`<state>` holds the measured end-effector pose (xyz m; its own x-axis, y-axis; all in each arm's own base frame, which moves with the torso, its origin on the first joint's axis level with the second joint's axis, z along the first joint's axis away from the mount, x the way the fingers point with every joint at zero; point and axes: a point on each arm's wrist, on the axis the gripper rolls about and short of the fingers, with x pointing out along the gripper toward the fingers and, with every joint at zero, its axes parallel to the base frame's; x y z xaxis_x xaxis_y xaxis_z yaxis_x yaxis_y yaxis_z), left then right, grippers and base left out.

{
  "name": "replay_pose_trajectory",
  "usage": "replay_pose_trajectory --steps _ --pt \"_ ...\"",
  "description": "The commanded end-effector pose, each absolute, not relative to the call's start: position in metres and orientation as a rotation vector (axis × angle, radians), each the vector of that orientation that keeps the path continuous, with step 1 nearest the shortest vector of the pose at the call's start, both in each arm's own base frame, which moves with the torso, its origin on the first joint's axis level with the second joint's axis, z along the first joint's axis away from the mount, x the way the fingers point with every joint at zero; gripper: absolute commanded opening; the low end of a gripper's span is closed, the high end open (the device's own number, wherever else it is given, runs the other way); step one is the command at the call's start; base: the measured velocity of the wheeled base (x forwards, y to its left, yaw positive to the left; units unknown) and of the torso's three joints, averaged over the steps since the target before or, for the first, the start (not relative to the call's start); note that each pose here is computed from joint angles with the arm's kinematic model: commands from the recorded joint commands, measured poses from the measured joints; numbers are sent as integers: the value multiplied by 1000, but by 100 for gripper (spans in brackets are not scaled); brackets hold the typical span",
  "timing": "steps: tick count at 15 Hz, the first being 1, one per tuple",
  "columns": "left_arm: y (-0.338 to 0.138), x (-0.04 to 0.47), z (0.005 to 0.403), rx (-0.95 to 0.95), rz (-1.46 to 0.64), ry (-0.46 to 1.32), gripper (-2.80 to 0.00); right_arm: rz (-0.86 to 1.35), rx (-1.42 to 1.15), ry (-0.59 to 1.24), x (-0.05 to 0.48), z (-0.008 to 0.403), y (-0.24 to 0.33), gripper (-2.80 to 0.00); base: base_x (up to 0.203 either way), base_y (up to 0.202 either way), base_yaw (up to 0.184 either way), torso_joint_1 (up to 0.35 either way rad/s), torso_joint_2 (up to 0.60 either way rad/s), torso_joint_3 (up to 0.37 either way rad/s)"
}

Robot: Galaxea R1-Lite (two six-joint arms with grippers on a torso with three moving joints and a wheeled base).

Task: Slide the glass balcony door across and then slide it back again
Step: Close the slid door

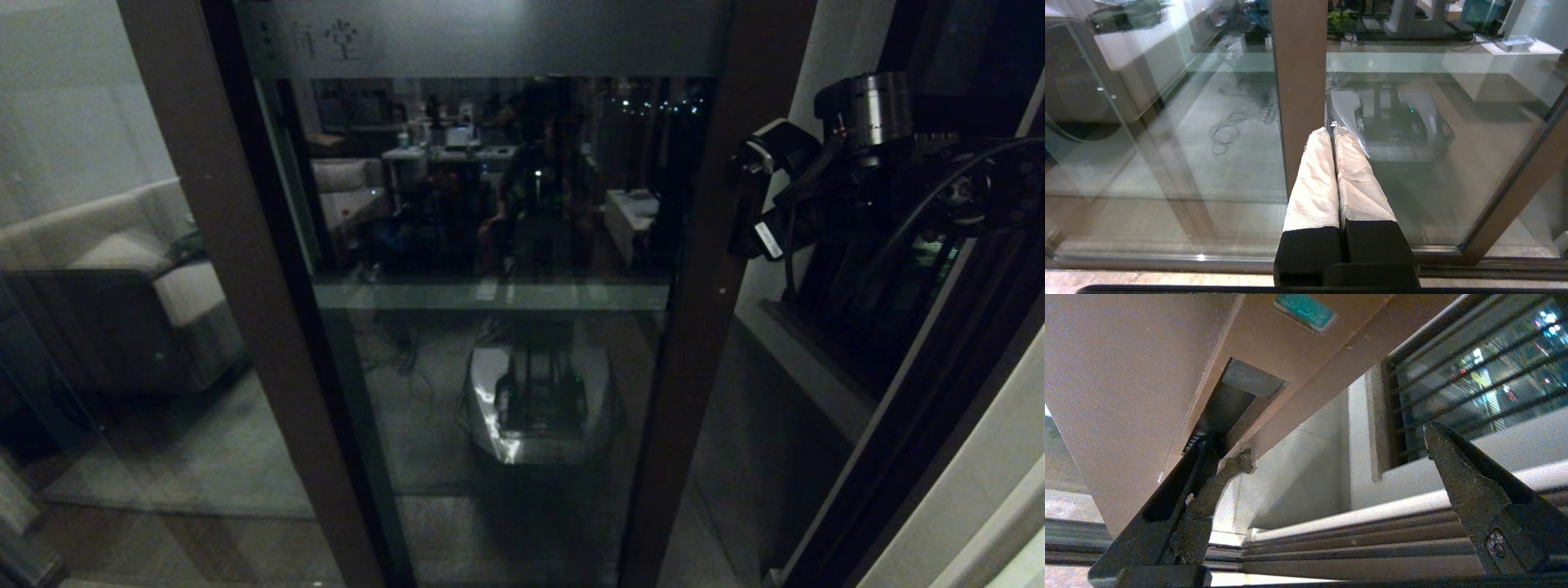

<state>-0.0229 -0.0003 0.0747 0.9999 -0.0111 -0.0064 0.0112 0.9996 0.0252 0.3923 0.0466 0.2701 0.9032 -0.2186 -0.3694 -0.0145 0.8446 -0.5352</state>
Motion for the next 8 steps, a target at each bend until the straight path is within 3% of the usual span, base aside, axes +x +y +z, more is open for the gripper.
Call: replay_pose_trajectory --steps 1,8 --pt "0 -23 74 26 -11 9 -280 -118 -557 435 390 272 43 0 0 0 0 0 0 0" --pt "0 -23 74 26 -11 9 -280 -169 -566 457 390 272 20 0 0 0 0 0 0 0"
